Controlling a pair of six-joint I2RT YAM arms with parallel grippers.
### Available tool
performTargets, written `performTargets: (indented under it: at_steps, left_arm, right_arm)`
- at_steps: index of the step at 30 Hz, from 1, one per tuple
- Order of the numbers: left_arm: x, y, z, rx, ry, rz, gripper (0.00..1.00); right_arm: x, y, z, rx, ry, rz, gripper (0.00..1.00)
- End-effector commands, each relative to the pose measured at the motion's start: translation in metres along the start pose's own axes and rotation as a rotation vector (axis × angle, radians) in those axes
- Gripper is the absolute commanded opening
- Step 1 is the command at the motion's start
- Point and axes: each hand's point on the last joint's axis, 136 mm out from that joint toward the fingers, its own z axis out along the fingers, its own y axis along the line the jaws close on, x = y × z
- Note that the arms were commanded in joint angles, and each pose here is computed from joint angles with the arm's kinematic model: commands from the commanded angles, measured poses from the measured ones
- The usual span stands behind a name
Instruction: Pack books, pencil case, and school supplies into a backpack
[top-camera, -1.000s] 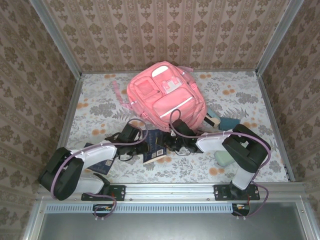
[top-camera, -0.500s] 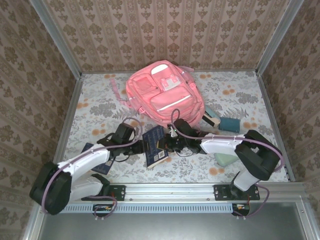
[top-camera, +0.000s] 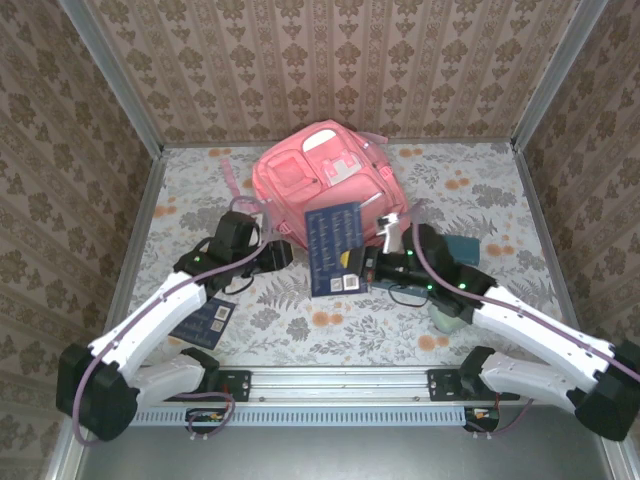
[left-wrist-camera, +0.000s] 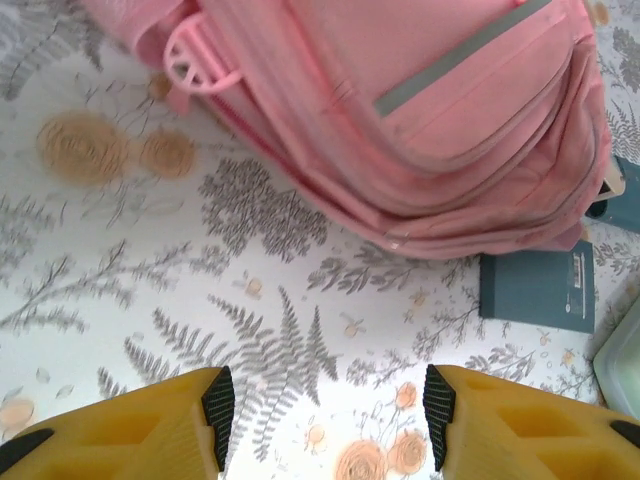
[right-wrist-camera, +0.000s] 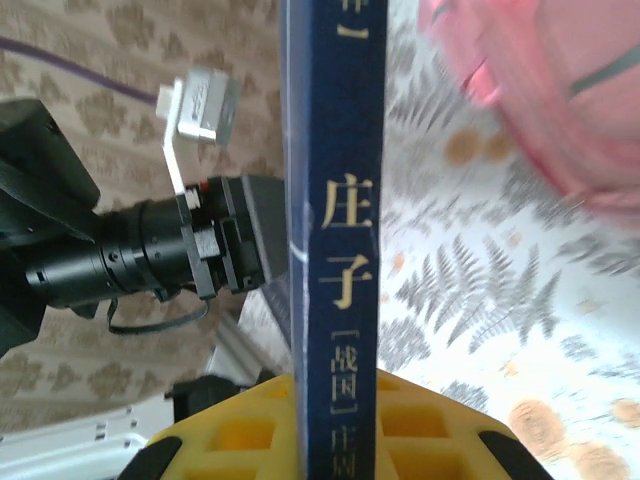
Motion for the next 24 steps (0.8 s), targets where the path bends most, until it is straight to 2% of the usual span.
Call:
performTargets:
  at_steps: [1, 5, 8, 17, 24]
  left_arm:
    - [-0.018, -0.025, 0.015, 0.015, 0.007, 0.137, 0.55]
    - [-0.027, -0.058, 0.047, -0.009, 0.07, 0.332, 0.52]
    - [-0.03, -0.077, 0.073, -0.036, 0.117, 0.479, 0.5]
    - [-0.042, -0.095, 0.143, -0.101, 0.191, 0.762, 0.51]
    - [-0.026, -0.1, 0.183, -0.124, 0.261, 0.934, 0.57]
  right_arm:
    - [-0.022, -0.038, -0.032, 0.162, -0.128, -0.007, 0.0]
    - [-0.038, -0.069, -0.072, 0.255, -0.272, 0.048, 0.0]
    - [-0.041, -0.084, -0.094, 0.32, -0.329, 0.072, 0.0]
    - [-0.032, -0.105, -0.121, 0.38, -0.376, 0.144, 0.0]
    - [-0.025, -0.11, -0.129, 0.379, -0.394, 0.173, 0.0]
